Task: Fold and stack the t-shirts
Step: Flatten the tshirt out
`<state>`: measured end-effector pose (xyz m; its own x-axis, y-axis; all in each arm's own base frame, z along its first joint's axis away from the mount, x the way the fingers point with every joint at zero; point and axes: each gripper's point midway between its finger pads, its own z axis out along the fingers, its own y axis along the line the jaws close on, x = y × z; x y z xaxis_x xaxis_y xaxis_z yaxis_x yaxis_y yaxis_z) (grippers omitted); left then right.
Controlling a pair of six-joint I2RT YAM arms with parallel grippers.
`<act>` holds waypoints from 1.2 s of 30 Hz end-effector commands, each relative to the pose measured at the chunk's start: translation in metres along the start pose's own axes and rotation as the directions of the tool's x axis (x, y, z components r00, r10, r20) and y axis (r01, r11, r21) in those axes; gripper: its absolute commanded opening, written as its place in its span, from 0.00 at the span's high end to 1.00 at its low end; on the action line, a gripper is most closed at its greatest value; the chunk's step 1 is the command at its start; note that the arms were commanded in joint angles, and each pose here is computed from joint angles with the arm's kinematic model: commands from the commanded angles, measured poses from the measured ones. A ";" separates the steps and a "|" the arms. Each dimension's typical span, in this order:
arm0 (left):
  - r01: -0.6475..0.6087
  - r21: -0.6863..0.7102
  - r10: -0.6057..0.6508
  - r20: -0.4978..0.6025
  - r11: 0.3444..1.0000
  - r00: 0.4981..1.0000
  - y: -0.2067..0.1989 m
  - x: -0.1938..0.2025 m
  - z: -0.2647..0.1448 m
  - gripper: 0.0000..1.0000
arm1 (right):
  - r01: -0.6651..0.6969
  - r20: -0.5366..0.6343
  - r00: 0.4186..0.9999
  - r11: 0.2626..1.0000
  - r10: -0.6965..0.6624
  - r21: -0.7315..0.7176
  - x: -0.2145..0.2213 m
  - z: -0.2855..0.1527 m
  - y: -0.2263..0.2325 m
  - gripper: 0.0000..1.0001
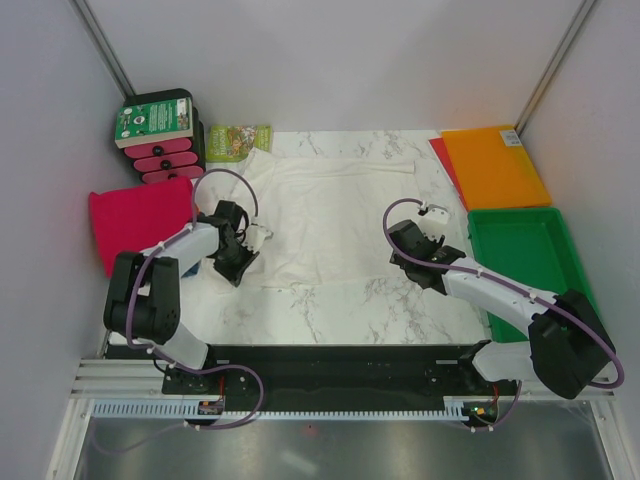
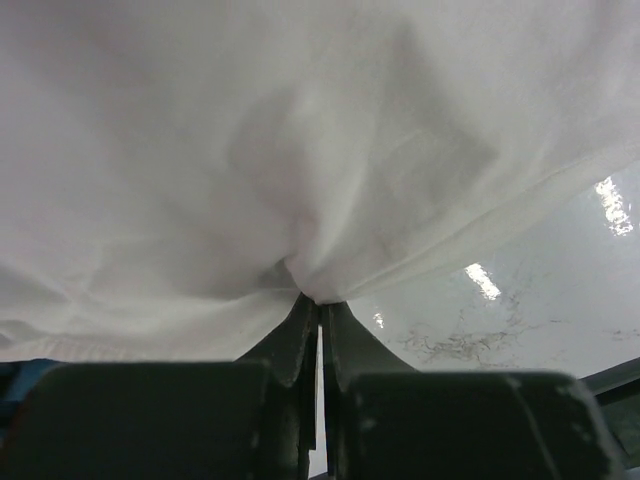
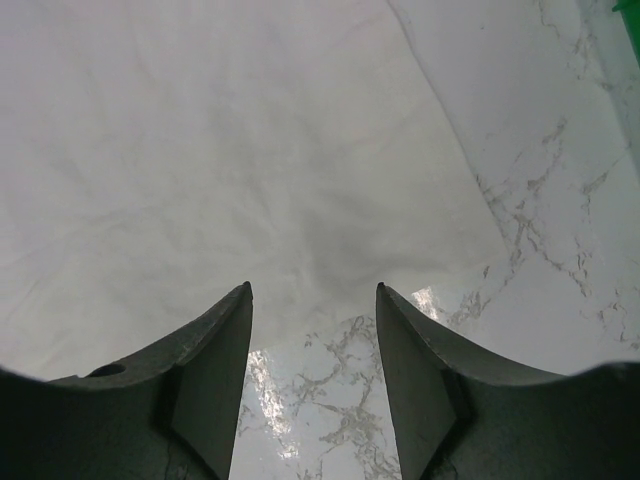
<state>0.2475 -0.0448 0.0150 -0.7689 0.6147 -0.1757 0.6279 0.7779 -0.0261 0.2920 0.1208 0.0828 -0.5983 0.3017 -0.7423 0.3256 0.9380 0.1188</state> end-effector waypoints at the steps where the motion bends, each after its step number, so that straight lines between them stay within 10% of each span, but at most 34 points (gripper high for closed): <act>1: -0.020 -0.049 0.027 0.154 0.999 0.988 0.005 -0.027 -0.020 0.98 | -0.013 0.034 0.999 1.000 0.013 -0.020 -0.008 -0.003 0.004 0.40; 12: -0.012 -0.059 0.035 0.412 0.998 0.910 0.010 -0.106 -0.117 0.98 | -0.019 0.025 1.000 0.999 0.020 -0.029 -0.004 -0.002 0.008 0.41; 36: 0.147 -0.264 -0.016 0.440 0.953 0.898 0.151 -0.275 -0.041 0.98 | 0.077 -0.061 0.995 0.997 -0.078 -0.018 0.025 0.031 0.033 0.41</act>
<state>0.5153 -0.0935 0.0993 -0.6600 0.4997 -0.5610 0.5067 0.8474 0.1586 0.2908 0.1338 0.0413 -0.6817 0.2322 -0.6938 0.2910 0.9561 0.0341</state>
